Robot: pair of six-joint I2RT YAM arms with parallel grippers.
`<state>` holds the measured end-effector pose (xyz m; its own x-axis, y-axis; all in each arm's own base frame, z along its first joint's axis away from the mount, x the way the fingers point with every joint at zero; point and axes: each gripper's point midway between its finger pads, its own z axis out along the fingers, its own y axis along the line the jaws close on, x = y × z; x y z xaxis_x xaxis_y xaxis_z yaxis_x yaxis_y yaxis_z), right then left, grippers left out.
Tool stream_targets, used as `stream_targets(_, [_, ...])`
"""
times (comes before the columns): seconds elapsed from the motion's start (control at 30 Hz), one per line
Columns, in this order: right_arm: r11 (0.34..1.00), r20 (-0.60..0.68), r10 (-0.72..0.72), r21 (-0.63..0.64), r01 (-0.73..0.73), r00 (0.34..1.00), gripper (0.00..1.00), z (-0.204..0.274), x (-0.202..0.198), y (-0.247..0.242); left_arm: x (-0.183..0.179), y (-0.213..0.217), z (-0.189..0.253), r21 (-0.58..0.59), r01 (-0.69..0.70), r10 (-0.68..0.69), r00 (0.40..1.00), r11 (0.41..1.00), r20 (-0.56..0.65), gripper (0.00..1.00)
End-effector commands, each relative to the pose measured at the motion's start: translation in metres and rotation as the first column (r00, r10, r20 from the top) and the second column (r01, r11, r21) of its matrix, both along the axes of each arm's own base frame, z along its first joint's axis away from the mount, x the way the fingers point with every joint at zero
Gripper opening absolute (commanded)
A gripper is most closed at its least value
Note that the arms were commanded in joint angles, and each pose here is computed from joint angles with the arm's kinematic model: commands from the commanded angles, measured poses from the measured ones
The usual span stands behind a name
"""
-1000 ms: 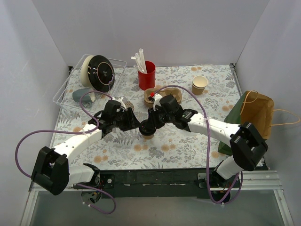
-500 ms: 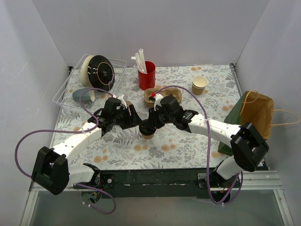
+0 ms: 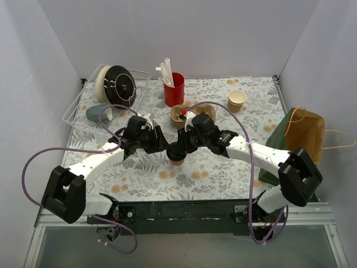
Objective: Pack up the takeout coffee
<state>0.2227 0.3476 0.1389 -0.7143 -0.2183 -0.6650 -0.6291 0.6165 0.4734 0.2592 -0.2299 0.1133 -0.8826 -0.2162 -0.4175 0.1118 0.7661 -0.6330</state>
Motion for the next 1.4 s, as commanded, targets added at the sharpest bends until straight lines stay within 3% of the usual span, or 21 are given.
stream_targets(0.0, [0.998,0.068,-0.026,0.062,0.021,0.997,0.41,0.04,0.006,0.002,0.001,-0.001,0.0,0.011,0.012,-0.012,1.0,1.0,0.02,0.47])
stream_targets(0.27, [0.99,0.097,-0.136,0.052,0.131,0.986,0.59,0.044,0.025,-0.026,0.001,0.0,0.0,0.015,0.017,-0.017,1.0,1.0,0.025,0.47])
stream_targets(0.57, [0.988,-0.01,-0.147,0.048,0.148,0.989,0.62,0.013,0.023,-0.036,-0.001,-0.001,0.0,0.0,0.028,-0.028,0.999,1.0,0.029,0.46])
stream_targets(1.1, [0.982,-0.146,-0.071,0.165,0.095,0.987,0.59,-0.013,0.012,-0.033,-0.01,0.0,-0.015,0.0,0.034,-0.034,0.999,0.999,0.0,0.44])
stream_targets(1.37, [0.976,-0.175,-0.086,0.183,0.118,0.981,0.5,-0.026,0.011,-0.039,-0.011,0.001,-0.02,0.007,0.033,-0.033,0.999,0.999,-0.011,0.42])
